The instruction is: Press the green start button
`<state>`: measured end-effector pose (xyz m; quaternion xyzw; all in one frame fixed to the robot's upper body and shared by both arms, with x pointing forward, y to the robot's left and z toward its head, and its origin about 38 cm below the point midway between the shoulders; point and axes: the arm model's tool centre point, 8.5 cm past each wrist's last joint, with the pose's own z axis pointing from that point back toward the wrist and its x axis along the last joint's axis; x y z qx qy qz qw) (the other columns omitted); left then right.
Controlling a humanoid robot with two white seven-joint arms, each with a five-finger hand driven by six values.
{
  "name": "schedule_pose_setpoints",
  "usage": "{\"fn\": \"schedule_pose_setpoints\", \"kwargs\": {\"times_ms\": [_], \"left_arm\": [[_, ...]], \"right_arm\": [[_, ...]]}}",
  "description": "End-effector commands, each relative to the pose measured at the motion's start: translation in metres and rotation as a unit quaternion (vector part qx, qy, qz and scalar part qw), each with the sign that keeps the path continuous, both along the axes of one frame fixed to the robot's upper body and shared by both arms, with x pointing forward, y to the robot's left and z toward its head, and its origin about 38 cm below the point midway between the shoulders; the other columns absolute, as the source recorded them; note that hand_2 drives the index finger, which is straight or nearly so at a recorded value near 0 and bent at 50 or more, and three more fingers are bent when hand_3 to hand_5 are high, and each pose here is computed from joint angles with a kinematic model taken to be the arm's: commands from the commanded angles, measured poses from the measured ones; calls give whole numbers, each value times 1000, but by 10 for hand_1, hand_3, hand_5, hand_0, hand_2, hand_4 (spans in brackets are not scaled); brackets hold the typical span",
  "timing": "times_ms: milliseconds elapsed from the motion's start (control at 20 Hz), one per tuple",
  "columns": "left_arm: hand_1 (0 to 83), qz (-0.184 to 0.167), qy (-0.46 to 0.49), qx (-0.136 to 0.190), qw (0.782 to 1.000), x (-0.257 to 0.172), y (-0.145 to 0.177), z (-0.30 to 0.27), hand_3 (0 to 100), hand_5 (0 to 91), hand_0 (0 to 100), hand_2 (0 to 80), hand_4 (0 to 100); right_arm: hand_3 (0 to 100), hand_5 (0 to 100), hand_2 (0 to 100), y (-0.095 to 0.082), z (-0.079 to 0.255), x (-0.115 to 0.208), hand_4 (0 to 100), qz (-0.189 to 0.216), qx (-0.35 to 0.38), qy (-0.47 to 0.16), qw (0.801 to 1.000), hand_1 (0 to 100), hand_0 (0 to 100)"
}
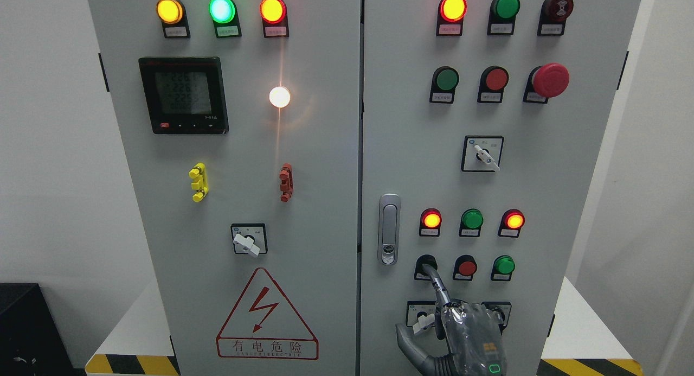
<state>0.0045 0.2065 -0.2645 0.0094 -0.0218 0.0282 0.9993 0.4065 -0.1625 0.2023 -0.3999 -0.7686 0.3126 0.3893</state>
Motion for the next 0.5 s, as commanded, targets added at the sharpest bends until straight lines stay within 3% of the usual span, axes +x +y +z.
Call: {"fn": "schedule_pose_setpoints", "kwargs": {"times_ms": [0,350,400,450], "left_arm": [[556,-1,-25,-1,1000,24,-1,0,0,0,120,0,0],[556,-1,-25,-1,1000,24,-1,0,0,0,120,0,0],[556,-1,-25,-1,1000,24,-1,0,0,0,120,0,0],[556,-1,-25,-1,1000,24,-1,0,0,0,120,0,0]], "right_arm": [[961,1000,0,-3,21,-22,927,8,27,-39,999,285,357],[973,1000,0,-7,27,-53,935,30,80,-52,995,280,381],[892,958,0,-7,28,-57,894,38,96,-52,993,266,399],[884,952,0,-6,29,-63,890,45,112,-53,991,259,402]]}}
